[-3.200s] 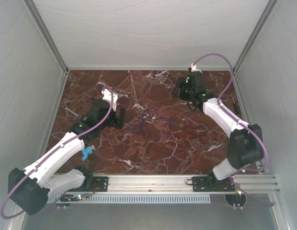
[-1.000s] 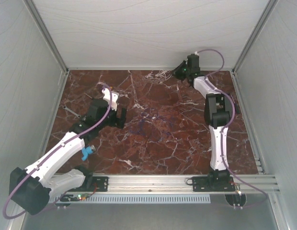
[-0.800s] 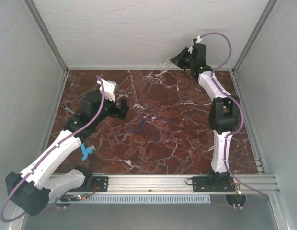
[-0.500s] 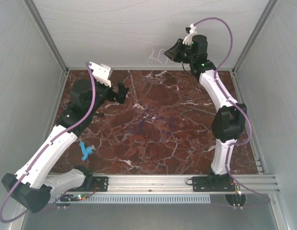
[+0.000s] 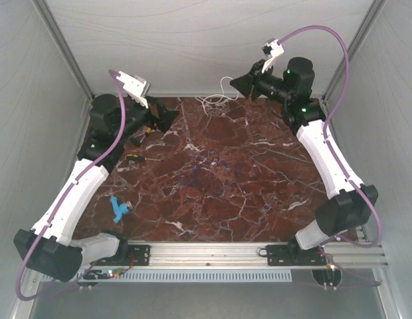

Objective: Zip-tie the wires
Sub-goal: Pick up the cable at the center of the board, then straighten the cable at the center of the board.

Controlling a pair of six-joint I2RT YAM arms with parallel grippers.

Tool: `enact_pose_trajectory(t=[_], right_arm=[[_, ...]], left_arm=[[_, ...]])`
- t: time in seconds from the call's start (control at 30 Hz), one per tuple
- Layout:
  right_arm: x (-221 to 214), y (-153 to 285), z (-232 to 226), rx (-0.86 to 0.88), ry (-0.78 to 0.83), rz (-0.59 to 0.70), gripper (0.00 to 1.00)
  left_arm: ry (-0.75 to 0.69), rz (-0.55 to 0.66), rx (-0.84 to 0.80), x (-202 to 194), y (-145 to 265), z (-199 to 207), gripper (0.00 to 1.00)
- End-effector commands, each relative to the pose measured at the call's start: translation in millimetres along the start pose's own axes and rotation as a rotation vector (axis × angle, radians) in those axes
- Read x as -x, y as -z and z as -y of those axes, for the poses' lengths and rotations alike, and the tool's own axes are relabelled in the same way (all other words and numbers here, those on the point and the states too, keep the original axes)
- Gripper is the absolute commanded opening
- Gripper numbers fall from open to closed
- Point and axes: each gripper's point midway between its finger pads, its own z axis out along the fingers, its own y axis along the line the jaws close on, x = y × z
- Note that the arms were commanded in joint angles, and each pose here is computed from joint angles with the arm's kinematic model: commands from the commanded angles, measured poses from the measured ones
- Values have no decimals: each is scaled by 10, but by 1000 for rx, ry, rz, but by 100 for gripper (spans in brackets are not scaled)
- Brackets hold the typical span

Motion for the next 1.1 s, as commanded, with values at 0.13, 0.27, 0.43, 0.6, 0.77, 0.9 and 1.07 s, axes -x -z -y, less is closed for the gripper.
enact_pose_trajectory(t=[0.13, 0.27, 0.43, 0.6, 0.77, 0.9, 1.07], right_arm=[[-80, 295, -415, 88, 122, 9, 0], [-111, 367, -600, 119, 170, 40, 0], [-151, 371, -727, 123, 211, 67, 0], [-104, 352, -753, 107, 226, 88, 0], [-53, 364, -813, 116, 239, 112, 0], [-18, 381, -856, 122, 248, 131, 0], [-4, 405, -877, 120, 257, 150, 0]], left_arm=[[512, 47, -210, 397, -47, 405, 84], [785, -10, -236, 298, -66, 520, 86], [1027, -82, -184, 95, -93, 555, 84], [1140, -97, -59, -191, -72, 463, 84], [1193, -136, -106, -392, -128, 561, 80], [1156, -151, -75, -438, -219, 628, 79], [1166, -159, -86, -471, -329, 681, 75]])
